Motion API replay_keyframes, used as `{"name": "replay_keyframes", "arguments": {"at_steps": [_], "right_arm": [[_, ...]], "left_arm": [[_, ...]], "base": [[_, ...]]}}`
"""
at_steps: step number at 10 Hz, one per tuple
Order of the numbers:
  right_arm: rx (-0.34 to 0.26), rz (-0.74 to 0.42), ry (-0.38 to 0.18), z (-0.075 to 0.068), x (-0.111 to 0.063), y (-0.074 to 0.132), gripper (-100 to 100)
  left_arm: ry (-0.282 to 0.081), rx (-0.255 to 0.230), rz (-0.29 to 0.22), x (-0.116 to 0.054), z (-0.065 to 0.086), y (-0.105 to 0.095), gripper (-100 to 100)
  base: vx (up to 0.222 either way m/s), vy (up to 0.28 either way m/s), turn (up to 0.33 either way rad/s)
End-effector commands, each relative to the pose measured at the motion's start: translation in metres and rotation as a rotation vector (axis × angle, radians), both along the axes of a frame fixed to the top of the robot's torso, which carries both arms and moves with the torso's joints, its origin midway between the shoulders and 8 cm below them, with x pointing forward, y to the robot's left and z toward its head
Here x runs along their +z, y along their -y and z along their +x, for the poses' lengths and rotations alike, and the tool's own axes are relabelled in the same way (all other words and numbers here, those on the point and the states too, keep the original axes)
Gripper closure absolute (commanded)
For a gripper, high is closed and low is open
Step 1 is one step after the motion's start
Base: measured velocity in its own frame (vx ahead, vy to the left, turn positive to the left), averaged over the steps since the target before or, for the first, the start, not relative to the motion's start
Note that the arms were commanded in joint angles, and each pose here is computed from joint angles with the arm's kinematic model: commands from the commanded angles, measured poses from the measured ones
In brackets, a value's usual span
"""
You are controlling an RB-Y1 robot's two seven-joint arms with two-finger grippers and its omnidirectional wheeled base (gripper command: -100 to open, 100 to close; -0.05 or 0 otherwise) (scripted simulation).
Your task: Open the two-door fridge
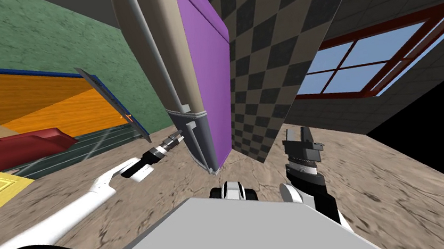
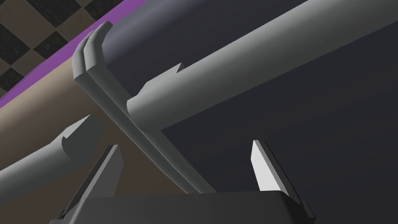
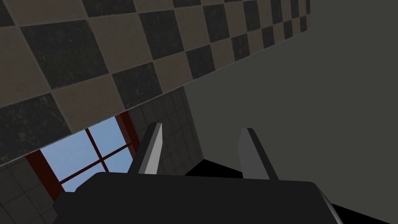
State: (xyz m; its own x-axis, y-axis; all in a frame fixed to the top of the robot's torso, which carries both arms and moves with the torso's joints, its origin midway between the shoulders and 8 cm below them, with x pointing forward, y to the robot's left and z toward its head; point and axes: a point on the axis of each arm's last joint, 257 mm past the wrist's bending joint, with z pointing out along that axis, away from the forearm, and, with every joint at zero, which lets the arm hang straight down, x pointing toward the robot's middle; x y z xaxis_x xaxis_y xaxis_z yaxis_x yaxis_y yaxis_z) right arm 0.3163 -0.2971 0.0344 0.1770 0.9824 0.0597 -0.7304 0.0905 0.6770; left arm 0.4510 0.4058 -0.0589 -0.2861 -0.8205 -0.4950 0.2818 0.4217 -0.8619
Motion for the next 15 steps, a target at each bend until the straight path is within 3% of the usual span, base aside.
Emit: {"name": "replay_keyframes", "arguments": {"at_steps": [1,2,3,4,7,8,9,12,14,15], "right_arm": [[0.000,0.000,0.000,0.000,0.000,0.000,0],[0.000,0.000,0.000,0.000,0.000,0.000,0],[0.000,0.000,0.000,0.000,0.000,0.000,0],[0.000,0.000,0.000,0.000,0.000,0.000,0],[0.000,0.000,0.000,0.000,0.000,0.000,0],[0.000,0.000,0.000,0.000,0.000,0.000,0],[0.000,0.000,0.000,0.000,0.000,0.000,0],[0.000,0.000,0.000,0.000,0.000,0.000,0],[0.000,0.000,0.000,0.000,0.000,0.000,0],[0.000,0.000,0.000,0.000,0.000,0.000,0]], "left_arm": [[-0.027,0.022,0.032,0.008,0.010,-0.021,-100],[-0.029,0.016,0.051,0.011,0.011,-0.020,-100],[-0.042,0.037,0.062,0.018,0.016,-0.035,-100],[-0.043,0.032,0.077,0.020,0.017,-0.035,-100],[-0.062,0.070,0.116,0.041,0.028,-0.061,-100],[-0.063,0.066,0.129,0.044,0.029,-0.061,-100],[-0.068,0.087,0.140,0.054,0.034,-0.073,-100],[-0.073,0.100,0.175,0.071,0.039,-0.083,-100],[-0.074,0.134,0.200,0.096,0.047,-0.101,-100],[-0.074,0.131,0.215,0.099,0.048,-0.100,-100]], "base": [[0.021,-0.137,0.099],[0.025,-0.112,0.059],[0.039,-0.115,0.088],[0.026,-0.105,0.064],[0.029,-0.117,0.086],[0.031,-0.103,0.055],[0.031,-0.104,0.103],[0.020,-0.101,0.063],[0.012,-0.122,0.120],[0.033,-0.108,0.031]]}}
